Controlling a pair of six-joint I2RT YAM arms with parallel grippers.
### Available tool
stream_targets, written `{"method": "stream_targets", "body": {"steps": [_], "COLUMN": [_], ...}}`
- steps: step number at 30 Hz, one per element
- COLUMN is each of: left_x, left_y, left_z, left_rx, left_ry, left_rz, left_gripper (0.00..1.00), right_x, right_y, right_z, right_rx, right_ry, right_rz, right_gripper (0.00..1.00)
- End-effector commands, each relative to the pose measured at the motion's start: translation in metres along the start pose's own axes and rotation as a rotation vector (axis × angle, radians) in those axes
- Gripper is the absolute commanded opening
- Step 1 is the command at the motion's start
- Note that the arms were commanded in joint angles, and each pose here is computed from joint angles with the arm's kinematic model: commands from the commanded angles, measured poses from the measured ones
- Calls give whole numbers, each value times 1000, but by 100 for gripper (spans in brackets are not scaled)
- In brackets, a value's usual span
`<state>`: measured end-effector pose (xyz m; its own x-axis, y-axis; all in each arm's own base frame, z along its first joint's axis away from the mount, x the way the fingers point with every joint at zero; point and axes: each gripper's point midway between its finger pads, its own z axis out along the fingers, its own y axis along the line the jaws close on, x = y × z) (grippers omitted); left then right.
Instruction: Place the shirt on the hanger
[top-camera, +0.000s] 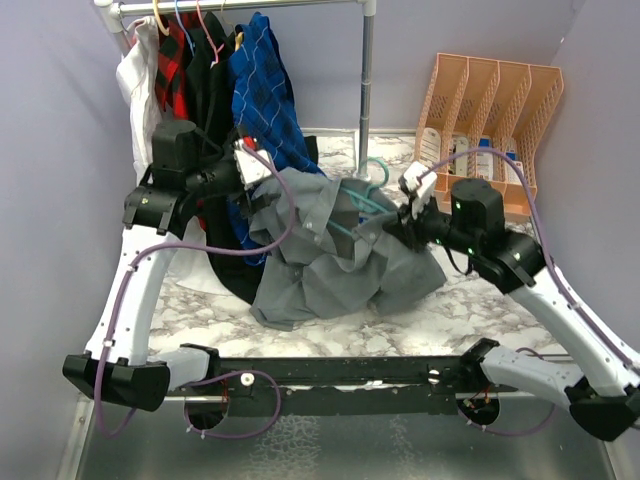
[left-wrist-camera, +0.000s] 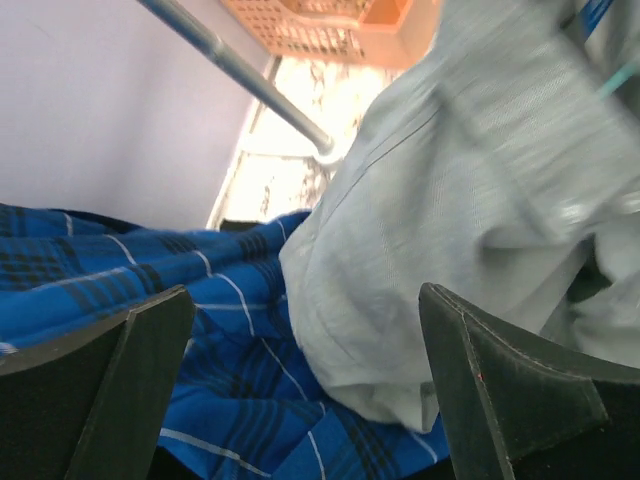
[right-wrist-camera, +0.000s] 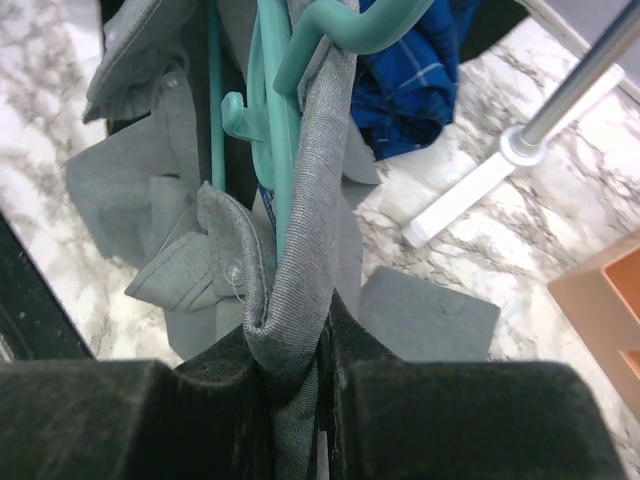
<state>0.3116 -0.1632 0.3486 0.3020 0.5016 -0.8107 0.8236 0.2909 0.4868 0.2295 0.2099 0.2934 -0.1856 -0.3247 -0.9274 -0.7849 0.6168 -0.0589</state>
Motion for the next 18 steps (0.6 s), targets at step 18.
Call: {"method": "stream_targets", "body": {"steps": [18], "left_x": [-87], "left_y": [172], "left_z": [-299], "left_rx": [-1554], "left_ry": [111], "left_rz": [-439], "left_gripper": [99], "right_x": [-184], "right_y": [-134], "right_z": [50], "right_rx": [598], "right_ry": [-38], "right_rz": [59], "right_gripper": [1]}}
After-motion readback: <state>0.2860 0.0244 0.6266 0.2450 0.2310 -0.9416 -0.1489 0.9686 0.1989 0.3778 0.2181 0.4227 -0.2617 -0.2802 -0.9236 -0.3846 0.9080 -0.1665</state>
